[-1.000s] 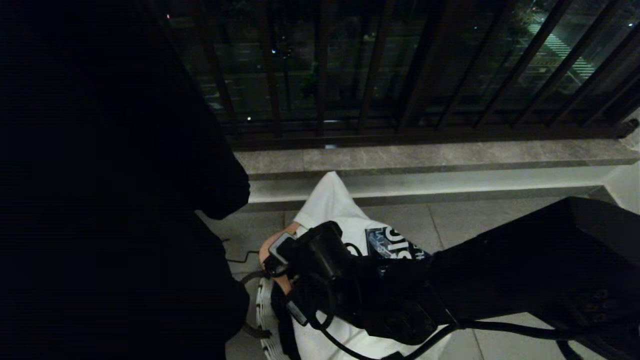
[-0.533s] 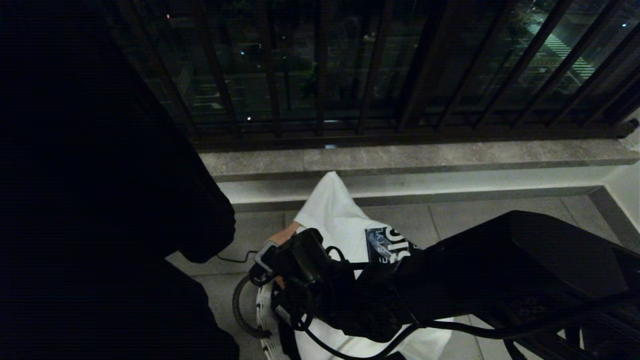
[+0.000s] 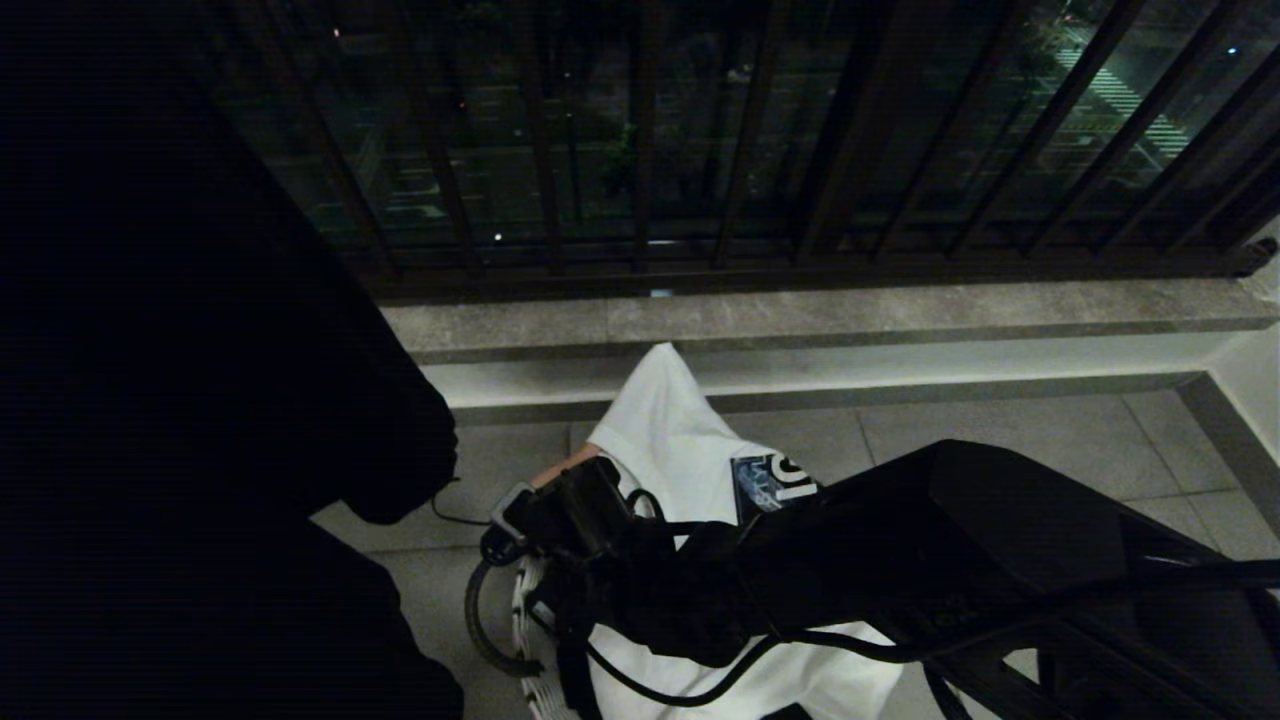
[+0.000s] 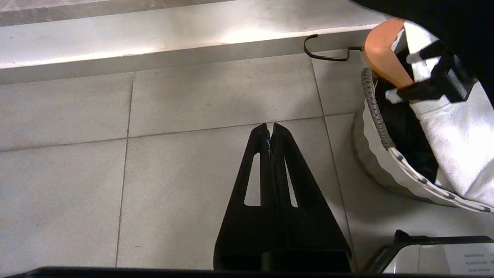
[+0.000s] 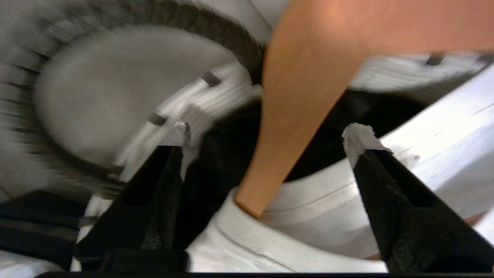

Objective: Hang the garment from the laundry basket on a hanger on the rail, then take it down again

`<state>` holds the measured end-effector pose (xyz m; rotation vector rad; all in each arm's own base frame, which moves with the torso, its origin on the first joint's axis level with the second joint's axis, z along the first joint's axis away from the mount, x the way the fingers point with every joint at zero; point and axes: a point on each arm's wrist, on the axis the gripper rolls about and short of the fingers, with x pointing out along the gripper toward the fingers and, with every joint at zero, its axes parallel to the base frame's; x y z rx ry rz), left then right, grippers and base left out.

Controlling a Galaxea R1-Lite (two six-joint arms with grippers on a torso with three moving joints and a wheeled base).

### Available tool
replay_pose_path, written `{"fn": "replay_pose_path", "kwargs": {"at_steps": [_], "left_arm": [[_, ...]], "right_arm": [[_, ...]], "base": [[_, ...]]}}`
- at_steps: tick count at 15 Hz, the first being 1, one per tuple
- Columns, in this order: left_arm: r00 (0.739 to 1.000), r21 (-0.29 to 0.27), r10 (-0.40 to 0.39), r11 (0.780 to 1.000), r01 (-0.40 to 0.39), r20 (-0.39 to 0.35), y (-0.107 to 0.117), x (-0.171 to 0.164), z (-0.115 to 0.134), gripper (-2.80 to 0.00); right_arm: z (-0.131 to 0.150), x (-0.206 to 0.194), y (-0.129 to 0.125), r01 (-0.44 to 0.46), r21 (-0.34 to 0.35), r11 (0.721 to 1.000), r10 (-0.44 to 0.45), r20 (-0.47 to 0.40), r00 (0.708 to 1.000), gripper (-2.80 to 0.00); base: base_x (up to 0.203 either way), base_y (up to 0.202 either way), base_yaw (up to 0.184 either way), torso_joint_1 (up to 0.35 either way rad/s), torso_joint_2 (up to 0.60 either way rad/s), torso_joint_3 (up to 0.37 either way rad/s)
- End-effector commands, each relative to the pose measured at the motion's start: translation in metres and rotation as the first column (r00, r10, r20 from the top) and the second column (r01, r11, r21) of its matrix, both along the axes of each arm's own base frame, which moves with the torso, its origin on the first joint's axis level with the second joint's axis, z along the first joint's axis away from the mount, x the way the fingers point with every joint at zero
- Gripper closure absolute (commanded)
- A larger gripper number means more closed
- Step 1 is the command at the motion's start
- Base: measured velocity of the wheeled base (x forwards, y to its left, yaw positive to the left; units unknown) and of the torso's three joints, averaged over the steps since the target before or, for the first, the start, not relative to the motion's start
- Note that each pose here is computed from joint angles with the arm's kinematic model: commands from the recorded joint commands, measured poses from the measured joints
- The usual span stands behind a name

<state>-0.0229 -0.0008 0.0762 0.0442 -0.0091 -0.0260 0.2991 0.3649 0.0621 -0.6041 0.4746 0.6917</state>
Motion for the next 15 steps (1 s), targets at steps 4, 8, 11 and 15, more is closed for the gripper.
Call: {"fn": "replay_pose_path", "kwargs": {"at_steps": [4, 8, 11, 15], "left_arm": [[1.000, 0.000, 0.000, 1.000, 0.000, -0.002, 0.000, 0.000, -0.001, 0.00], [1.000, 0.000, 0.000, 1.000, 0.000, -0.002, 0.000, 0.000, -0.001, 0.00], [1.000, 0.000, 0.000, 1.000, 0.000, -0.002, 0.000, 0.000, -0.001, 0.00], [1.000, 0.000, 0.000, 1.000, 0.000, -0.002, 0.000, 0.000, -0.001, 0.00]], "right_arm": [[-0.019, 0.014, 0.006, 0.013, -0.011, 1.000, -0.013, -0.005, 1.000, -2.80], [-0.024, 0.025, 0.005, 0.030, -0.010, 1.000, -0.030, 0.001, 1.000, -2.80], [-0.028, 0.032, 0.005, 0.039, -0.007, 0.999, -0.039, 0.004, 0.999, -2.80], [-0.028, 0.035, 0.006, 0.041, -0.002, 0.999, -0.041, 0.010, 0.999, -2.80]], "base": [[0.000, 0.000, 0.000, 0.000, 0.00, 0.000], [0.000, 0.000, 0.000, 0.000, 0.00, 0.000], [0.000, 0.000, 0.000, 0.000, 0.00, 0.000], [0.000, 0.000, 0.000, 0.000, 0.00, 0.000]]}}
